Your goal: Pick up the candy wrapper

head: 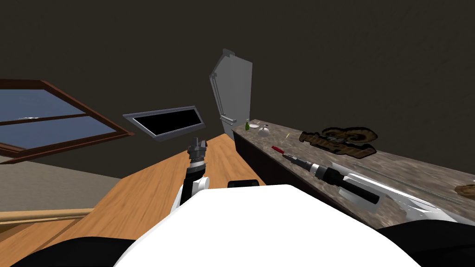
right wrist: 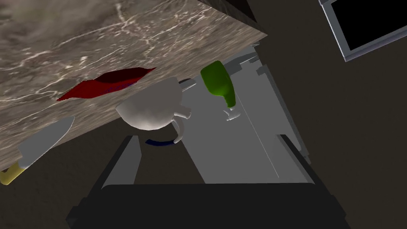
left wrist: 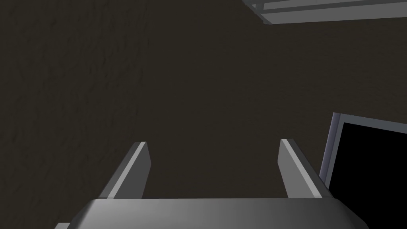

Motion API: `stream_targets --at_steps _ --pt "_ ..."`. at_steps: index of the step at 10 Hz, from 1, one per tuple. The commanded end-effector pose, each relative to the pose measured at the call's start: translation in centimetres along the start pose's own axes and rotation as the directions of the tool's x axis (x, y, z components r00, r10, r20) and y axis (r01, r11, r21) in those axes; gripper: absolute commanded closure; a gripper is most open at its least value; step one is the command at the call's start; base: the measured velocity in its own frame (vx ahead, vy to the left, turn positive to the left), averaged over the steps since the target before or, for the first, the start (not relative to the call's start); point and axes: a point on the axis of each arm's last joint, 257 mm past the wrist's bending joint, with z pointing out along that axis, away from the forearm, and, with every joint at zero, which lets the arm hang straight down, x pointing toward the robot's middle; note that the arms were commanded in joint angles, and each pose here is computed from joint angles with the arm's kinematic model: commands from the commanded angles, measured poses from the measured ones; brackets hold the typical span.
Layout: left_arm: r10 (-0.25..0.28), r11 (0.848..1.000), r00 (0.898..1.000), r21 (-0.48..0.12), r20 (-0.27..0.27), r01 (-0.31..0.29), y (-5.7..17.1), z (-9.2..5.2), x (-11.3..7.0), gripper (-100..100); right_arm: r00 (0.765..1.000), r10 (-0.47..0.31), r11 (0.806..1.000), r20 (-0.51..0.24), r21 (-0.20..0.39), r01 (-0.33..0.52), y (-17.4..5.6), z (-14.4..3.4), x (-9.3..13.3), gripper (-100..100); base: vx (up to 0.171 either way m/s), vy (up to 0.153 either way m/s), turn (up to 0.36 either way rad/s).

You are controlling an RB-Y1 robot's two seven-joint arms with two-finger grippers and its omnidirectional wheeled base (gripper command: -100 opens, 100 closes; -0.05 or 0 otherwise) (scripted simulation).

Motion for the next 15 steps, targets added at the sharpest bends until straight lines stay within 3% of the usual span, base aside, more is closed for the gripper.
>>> stream_targets --at_steps 1,2,3,5,6,8,9,11,12,15 --pt "0.000 1.000 1.000 0.000 0.000 0.000 0.0 0.0 0.0 0 0.999 -0.028 1.000 -0.028 0.013 0.028 -0.8 -0.2 0.2 -100 0.059 0.032 0.050" --pt "0.000 1.000 1.000 0.000 0.000 0.000 0.0 0.0 0.0 0 0.995 -0.067 0.997 -0.076 0.038 0.070 -2.2 -1.0 0.6 -100 0.075 0.062 0.063" --pt "0.000 1.000 1.000 0.000 0.000 0.000 0.0 0.0 0.0 0 0.994 -0.072 0.996 -0.080 0.037 0.075 -2.3 -1.1 0.5 -100 0.069 0.051 0.050" --pt "0.000 1.000 1.000 0.000 0.000 0.000 0.0 0.0 0.0 0 0.973 -0.144 0.984 -0.179 0.076 0.160 -5.0 -2.8 1.6 -100 0.106 0.065 0.097" --pt "0.000 1.000 1.000 0.000 0.000 0.000 0.0 0.0 0.0 0 0.970 -0.157 0.982 -0.188 0.074 0.173 -5.0 -2.9 1.3 -100 0.118 0.042 0.031" --pt "0.000 1.000 1.000 0.000 0.000 0.000 0.0 0.0 0.0 0 0.928 -0.226 0.960 -0.297 0.095 0.264 -7.6 -5.0 2.2 -100 0.128 0.068 0.071" --pt "0.000 1.000 1.000 0.000 0.000 0.000 0.0 0.0 0.0 0 0.925 -0.231 0.958 -0.300 0.094 0.270 -7.7 -5.0 2.1 -100 0.112 0.060 0.013" --pt "0.000 1.000 1.000 0.000 0.000 0.000 0.0 0.0 0.0 0 0.864 -0.292 0.928 -0.411 0.098 0.360 -10.1 -7.4 3.0 -100 0.123 0.039 0.048" --pt "0.000 1.000 1.000 0.000 0.000 0.000 0.0 0.0 0.0 0 0.864 -0.292 0.928 -0.411 0.098 0.360 -10.1 -7.4 3.0 -100 0.112 0.044 0.013" --pt "0.000 1.000 1.000 0.000 0.000 0.000 0.0 0.0 0.0 0 0.749 -0.352 0.878 -0.560 0.078 0.472 -13.4 -11.5 4.3 -100 0.138 0.058 0.031"
